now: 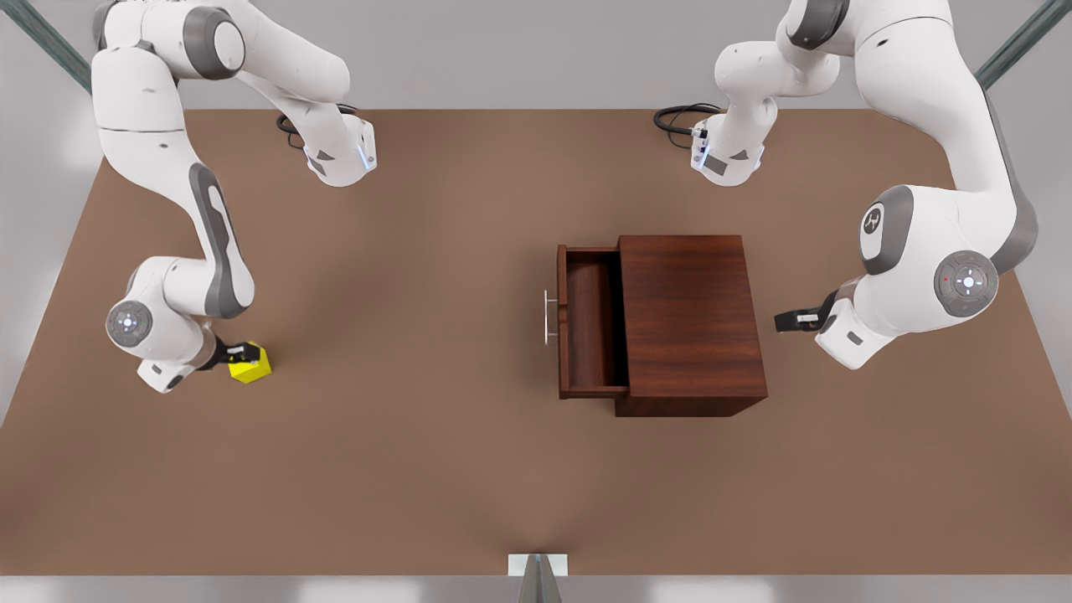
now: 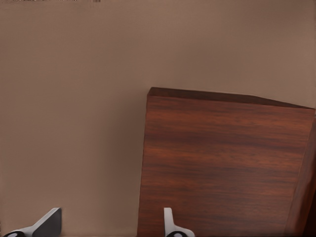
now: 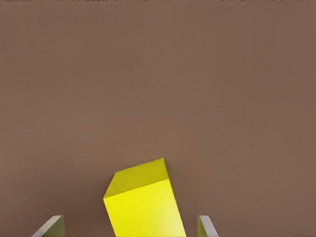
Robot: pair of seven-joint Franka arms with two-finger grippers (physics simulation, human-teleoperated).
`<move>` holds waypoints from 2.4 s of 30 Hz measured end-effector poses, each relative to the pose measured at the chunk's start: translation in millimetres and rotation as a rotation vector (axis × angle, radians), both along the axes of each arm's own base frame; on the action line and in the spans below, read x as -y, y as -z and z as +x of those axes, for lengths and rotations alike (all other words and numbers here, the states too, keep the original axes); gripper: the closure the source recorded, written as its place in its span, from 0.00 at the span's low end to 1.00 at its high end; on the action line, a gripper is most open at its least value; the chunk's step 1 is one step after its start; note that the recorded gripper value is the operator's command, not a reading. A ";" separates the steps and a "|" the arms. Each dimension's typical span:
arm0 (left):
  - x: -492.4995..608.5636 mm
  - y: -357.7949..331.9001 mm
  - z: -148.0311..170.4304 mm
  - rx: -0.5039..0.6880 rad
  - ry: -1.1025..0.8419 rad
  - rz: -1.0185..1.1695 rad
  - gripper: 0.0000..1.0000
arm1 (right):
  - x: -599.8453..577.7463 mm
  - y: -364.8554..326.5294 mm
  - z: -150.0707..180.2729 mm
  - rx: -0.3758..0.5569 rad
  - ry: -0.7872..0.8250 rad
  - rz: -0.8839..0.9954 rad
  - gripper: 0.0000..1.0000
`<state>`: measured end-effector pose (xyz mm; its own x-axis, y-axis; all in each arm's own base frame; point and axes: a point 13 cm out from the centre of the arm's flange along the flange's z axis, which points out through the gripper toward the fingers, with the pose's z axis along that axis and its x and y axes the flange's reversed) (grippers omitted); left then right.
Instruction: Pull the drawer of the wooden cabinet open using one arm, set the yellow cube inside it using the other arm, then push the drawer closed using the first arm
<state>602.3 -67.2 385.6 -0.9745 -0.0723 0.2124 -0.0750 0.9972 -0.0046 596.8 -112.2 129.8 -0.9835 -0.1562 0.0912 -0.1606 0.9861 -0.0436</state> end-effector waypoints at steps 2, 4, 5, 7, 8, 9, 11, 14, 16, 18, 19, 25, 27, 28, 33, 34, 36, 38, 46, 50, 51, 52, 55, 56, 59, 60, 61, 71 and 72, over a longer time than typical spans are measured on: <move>0.1 0.0 0.1 0.001 0.025 -0.006 0.00 | -1.3 5.4 3.8 0.008 -0.014 0.004 0.00; 0.1 -0.3 0.2 0.002 0.048 -0.011 0.00 | -2.8 10.4 6.2 0.015 -0.028 0.007 0.00; 0.1 -0.2 0.2 0.002 0.059 -0.013 0.00 | -3.3 12.7 7.3 0.019 -0.034 0.008 0.00; 0.1 -0.1 0.2 0.003 0.078 -0.017 0.00 | -2.4 16.3 8.3 0.023 -0.048 0.005 0.00; 0.1 -0.2 0.3 0.003 0.087 -0.019 0.00 | -1.7 18.2 8.5 0.024 -0.055 0.004 0.00; 0.1 -0.1 0.2 0.003 0.095 -0.021 0.00 | -2.3 20.8 8.6 0.025 -0.062 0.005 0.00; 0.1 0.0 0.2 0.003 0.110 -0.024 0.00 | -3.2 30.8 6.8 0.020 -0.077 0.006 0.00; 0.1 -0.3 0.2 0.004 0.131 -0.029 0.00 | -3.7 37.9 5.8 0.023 -0.094 0.005 0.00; 0.1 -0.6 0.2 0.005 0.142 -0.031 0.00 | -1.0 41.4 4.9 0.027 -0.099 0.005 0.00; 0.1 -0.9 0.2 0.006 0.153 -0.033 0.00 | 0.2 48.4 2.7 0.028 -0.103 0.008 0.00; 0.1 -1.0 0.3 0.006 0.157 -0.034 0.00 | -0.1 52.0 2.1 0.028 -0.106 0.010 0.00; 0.1 -0.6 0.3 0.006 0.181 -0.039 0.00 | -5.5 71.0 6.0 0.047 -0.121 0.021 0.00; 0.1 -0.4 0.2 0.005 0.188 -0.041 0.00 | -5.7 72.4 7.8 0.055 -0.124 0.021 0.00; 0.1 -0.3 0.3 0.005 0.191 -0.041 0.00 | -5.3 72.5 8.4 0.059 -0.124 0.021 0.00; 0.1 -0.6 0.2 0.006 0.203 -0.044 0.00 | -1.1 69.4 -1.1 0.061 -0.122 0.020 0.00; 0.1 -0.7 0.2 0.006 0.205 -0.045 0.00 | -2.9 68.9 -3.2 0.060 -0.125 0.021 0.00; 0.1 -0.8 0.1 0.006 0.209 -0.045 0.00 | -6.0 68.6 -5.2 0.060 -0.129 0.023 0.00; 0.0 -0.4 -0.5 0.004 0.212 -0.046 0.00 | -7.1 69.1 -6.2 0.059 -0.130 0.024 0.00; 0.5 6.6 -8.3 -0.027 0.222 -0.048 0.00 | 0.6 72.0 -5.5 0.068 -0.121 0.025 0.19; 1.3 8.1 -10.1 -0.033 0.227 -0.047 0.00 | 1.7 72.4 -4.5 0.071 -0.125 0.025 0.27; 1.1 8.2 -10.3 -0.034 0.227 -0.047 0.00 | 1.5 72.5 -4.3 0.072 -0.126 0.025 0.28; 1.0 8.3 -10.5 -0.035 0.227 -0.047 0.00 | 0.9 71.9 -3.9 0.073 -0.128 0.026 0.28; 0.4 8.3 -10.7 -0.036 0.228 -0.047 0.00 | -1.6 66.9 -1.2 0.081 -0.132 0.026 0.29; -1.0 8.4 -10.6 -0.037 0.226 -0.048 0.00 | -1.7 62.6 0.5 0.087 -0.133 0.025 0.29; 7.8 9.4 -11.3 -0.039 0.243 -0.043 0.00 | -5.4 46.8 5.6 0.103 -0.136 0.023 0.29; 11.0 9.4 -11.4 -0.039 0.249 -0.041 0.00 | -8.7 38.5 8.0 0.109 -0.137 0.023 0.29; 12.4 9.8 -11.6 -0.040 0.251 -0.042 0.00 | -15.9 26.9 12.4 0.120 -0.137 0.028 0.29; 0.2 7.8 -12.3 -0.047 0.227 -0.047 0.00 | -163.1 -97.4 64.1 0.142 -0.187 0.109 0.28; 0.7 7.9 -12.5 -0.048 0.228 -0.047 0.00 | -182.7 -103.9 63.4 0.134 -0.189 0.116 0.28</move>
<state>589.8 -68.0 377.8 -0.9532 0.1594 0.2569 0.1506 0.9871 -0.0536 660.2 70.5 233.7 -0.9381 -0.3398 -0.0668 -0.3425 0.9389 0.0350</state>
